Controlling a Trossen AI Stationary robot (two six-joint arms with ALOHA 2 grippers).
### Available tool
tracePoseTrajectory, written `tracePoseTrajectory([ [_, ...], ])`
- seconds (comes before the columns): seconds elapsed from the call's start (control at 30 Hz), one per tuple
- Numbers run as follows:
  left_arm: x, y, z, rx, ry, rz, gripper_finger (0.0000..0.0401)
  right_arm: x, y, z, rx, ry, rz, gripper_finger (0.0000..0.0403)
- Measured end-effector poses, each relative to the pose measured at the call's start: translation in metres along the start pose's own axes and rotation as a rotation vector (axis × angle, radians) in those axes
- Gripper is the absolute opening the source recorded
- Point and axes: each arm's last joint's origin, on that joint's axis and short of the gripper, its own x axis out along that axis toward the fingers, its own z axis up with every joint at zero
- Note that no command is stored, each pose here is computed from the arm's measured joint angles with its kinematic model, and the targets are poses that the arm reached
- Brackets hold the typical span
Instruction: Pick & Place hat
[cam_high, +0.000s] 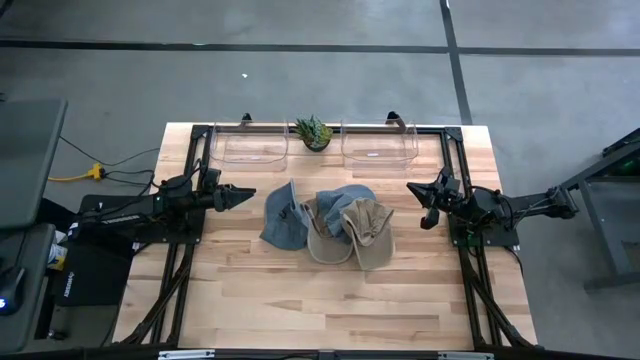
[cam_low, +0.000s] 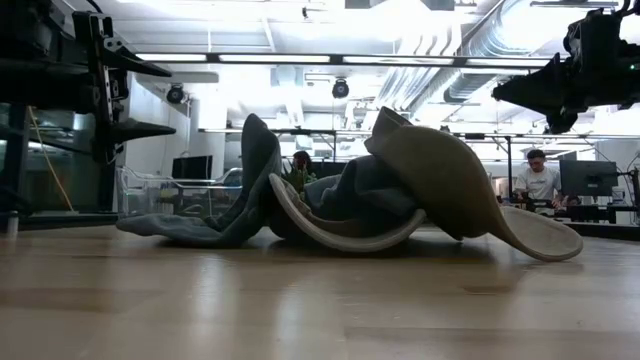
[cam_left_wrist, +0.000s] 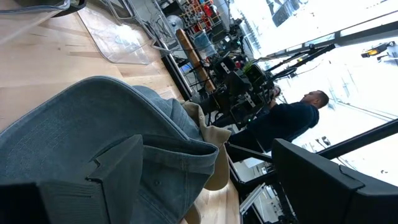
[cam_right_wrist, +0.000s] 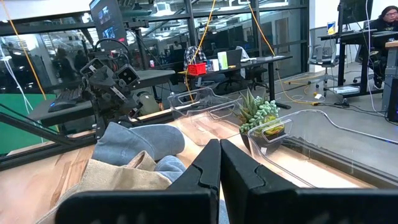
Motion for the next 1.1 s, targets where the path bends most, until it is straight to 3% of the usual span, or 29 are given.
tracePoseTrajectory([
  [0.5,0.0000,0.0007,0.0013,-0.032,-0.045,0.025,0.0314,0.0000,0.0000,0.0000,0.000,0.000,0.000,0.0000],
  [0.93,-0.0007,-0.0014,0.0048,-0.146,-0.112,0.037,0.0314,0.0000,0.0000,0.0000,0.000,0.000,0.001,0.0000],
  [1.1,-0.0008,-0.0052,0.0063,-0.108,-0.109,-0.007,0.0314,0.0000,0.0000,0.0001,0.000,0.000,0.000,0.0000],
])
